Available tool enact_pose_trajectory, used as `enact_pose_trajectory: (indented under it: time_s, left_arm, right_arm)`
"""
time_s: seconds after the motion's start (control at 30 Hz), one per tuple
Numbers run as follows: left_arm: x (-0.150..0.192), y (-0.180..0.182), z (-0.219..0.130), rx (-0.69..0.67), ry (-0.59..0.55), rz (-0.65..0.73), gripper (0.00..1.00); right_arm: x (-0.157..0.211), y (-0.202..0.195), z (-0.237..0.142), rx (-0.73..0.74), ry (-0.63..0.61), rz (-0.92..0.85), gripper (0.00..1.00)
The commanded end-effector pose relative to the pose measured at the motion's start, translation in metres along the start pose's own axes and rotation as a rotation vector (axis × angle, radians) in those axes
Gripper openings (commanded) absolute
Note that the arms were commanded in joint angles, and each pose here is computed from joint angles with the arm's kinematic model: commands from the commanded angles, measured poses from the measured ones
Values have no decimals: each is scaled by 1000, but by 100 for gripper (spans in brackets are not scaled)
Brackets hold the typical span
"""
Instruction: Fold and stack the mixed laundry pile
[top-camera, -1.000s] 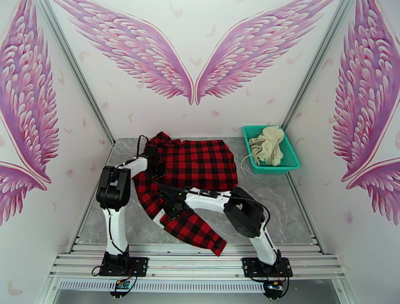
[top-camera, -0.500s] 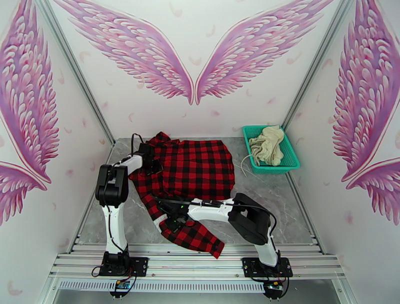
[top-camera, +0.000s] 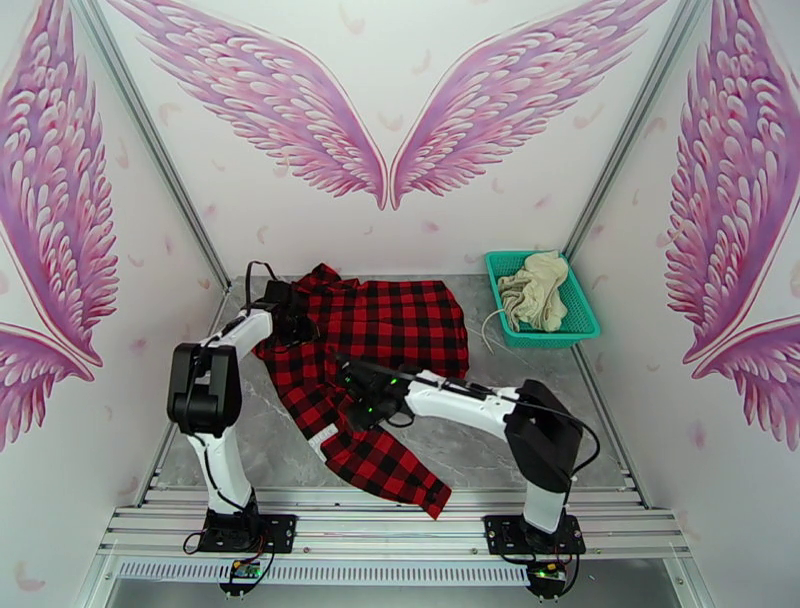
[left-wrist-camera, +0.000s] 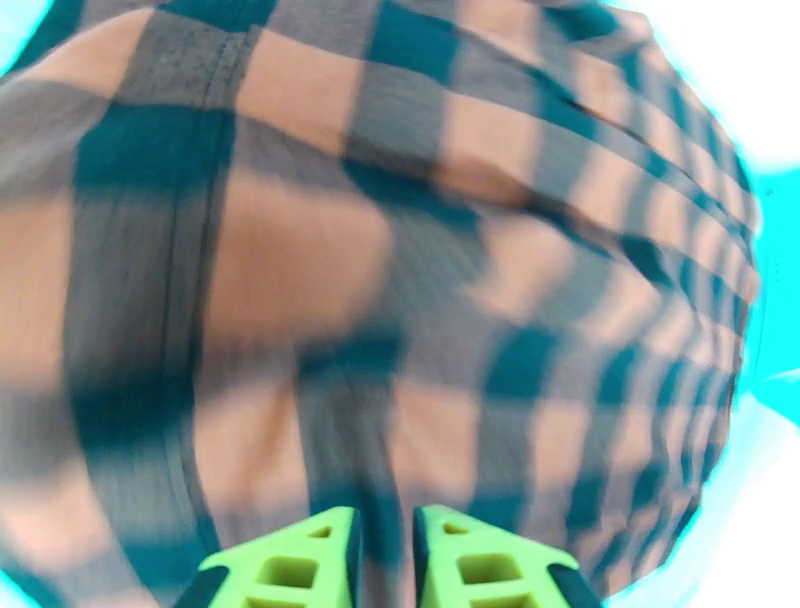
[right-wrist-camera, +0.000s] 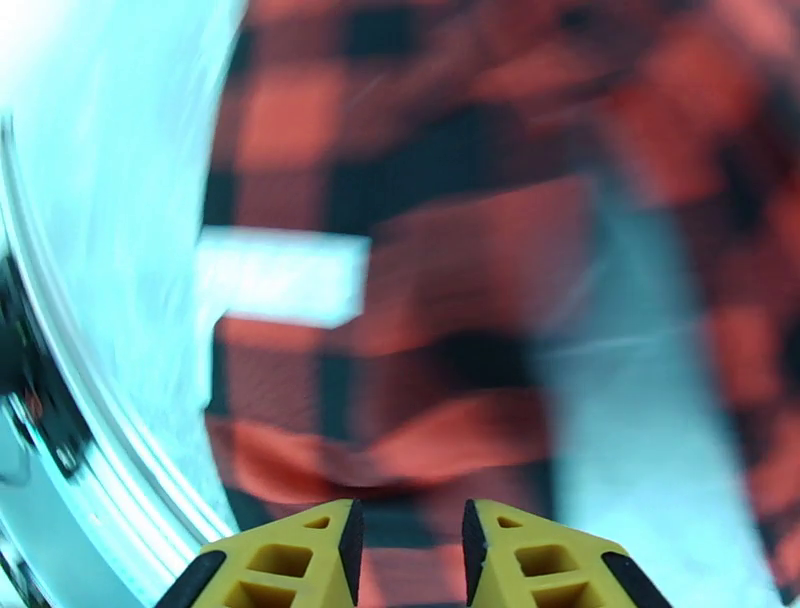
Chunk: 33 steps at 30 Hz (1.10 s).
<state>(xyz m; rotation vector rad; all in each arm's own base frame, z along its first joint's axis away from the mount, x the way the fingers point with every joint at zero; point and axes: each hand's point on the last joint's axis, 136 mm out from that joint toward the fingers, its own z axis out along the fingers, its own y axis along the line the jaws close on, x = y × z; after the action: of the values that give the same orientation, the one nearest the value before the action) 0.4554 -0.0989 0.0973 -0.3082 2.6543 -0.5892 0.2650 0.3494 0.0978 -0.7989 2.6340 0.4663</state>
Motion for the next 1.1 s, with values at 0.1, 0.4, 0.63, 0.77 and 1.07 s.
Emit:
enact_pose_trajectory:
  time_s: [0.1, 0.4, 0.63, 0.77, 1.07]
  left_arm:
    - [95, -50, 12, 64, 165, 135, 14]
    - [164, -47, 32, 10, 297, 199, 9]
    - [211, -15, 43, -80, 399, 209, 8]
    - [223, -10, 40, -77, 422, 207, 8]
    - [171, -53, -19, -26, 243, 239, 30]
  right_arm:
    - [1, -129, -8, 287, 5, 292, 28]
    - [-2, -247, 18, 410, 75, 558, 25]
    - [-5, -278, 51, 420, 128, 617, 26]
    - [-14, -285, 51, 427, 132, 625, 29]
    - [-26, -264, -26, 408, 5, 623, 43]
